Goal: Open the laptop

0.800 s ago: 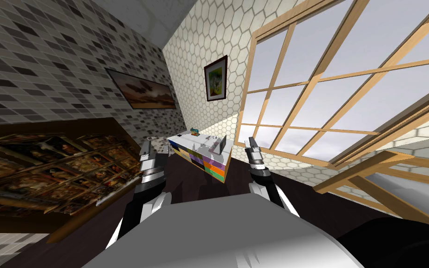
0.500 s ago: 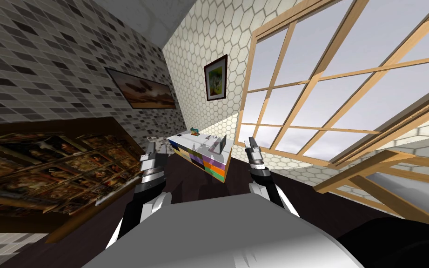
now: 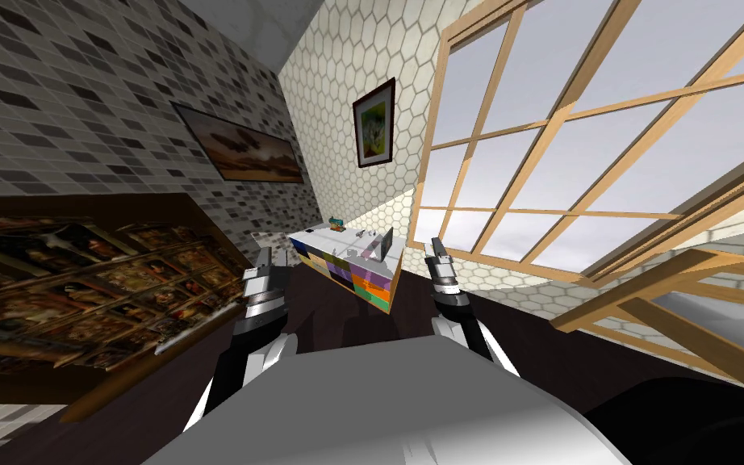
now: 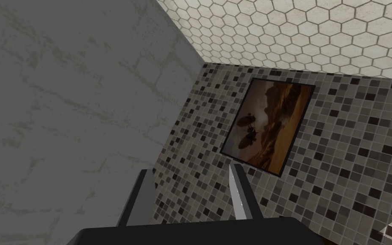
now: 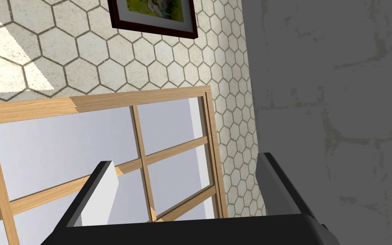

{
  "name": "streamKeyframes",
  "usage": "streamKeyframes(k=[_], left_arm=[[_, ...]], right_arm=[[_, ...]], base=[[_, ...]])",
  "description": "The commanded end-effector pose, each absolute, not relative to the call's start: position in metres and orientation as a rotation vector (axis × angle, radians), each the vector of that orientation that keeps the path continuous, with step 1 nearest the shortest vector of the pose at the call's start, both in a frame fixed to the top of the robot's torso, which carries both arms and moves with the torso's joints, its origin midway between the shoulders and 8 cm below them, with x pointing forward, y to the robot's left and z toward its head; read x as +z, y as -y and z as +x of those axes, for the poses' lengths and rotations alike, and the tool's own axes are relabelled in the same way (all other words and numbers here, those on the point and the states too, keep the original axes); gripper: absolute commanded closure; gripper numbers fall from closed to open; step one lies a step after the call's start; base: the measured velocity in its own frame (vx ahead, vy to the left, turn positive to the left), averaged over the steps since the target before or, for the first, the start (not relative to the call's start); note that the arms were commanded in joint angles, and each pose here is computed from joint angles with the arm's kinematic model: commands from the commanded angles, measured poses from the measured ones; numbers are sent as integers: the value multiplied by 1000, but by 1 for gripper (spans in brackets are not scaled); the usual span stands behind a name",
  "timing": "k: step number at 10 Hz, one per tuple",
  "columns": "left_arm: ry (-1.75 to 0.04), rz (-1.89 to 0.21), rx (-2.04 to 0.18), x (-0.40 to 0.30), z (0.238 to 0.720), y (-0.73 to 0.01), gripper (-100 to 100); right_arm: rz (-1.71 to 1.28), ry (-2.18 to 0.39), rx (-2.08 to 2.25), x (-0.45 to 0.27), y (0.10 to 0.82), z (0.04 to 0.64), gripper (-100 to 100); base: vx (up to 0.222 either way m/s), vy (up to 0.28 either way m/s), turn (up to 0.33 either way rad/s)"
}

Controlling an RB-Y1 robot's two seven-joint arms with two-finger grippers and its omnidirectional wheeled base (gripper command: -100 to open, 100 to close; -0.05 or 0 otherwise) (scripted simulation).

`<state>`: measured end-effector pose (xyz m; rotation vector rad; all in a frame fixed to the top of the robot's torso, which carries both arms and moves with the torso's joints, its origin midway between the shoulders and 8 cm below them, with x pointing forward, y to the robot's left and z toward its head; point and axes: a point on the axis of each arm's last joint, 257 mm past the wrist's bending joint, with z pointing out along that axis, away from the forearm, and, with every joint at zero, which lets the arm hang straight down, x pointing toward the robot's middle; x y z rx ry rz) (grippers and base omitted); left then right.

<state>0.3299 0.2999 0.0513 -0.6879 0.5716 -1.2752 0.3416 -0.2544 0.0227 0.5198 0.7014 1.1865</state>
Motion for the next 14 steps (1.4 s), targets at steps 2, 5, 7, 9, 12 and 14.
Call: streamKeyframes(k=[2, 5, 7, 9, 12, 14], left_arm=[[-572, -688, -1275, 51, 330, -300, 0], [-572, -689, -1275, 51, 330, -300, 0], [-572, -689, -1275, 51, 330, -300, 0], [-572, -689, -1275, 51, 330, -300, 0], [-572, -689, -1275, 51, 330, -300, 0], [-572, -688, -1275, 51, 330, -300, 0]], right_arm=[[493, -755, 1166, 15, 251, 345, -100], [450, -854, 1114, -3, 248, 353, -100], [413, -934, 1063, -18, 247, 358, -100], [368, -1020, 1001, -36, 248, 364, -100], [290, -1152, 888, -64, 253, 371, -100], [253, -1201, 845, -75, 256, 373, -100]], base=[[14, 17, -19], [73, 75, -52], [102, 107, -63], [116, 115, -81], [116, 143, -85], [79, 88, -42]])
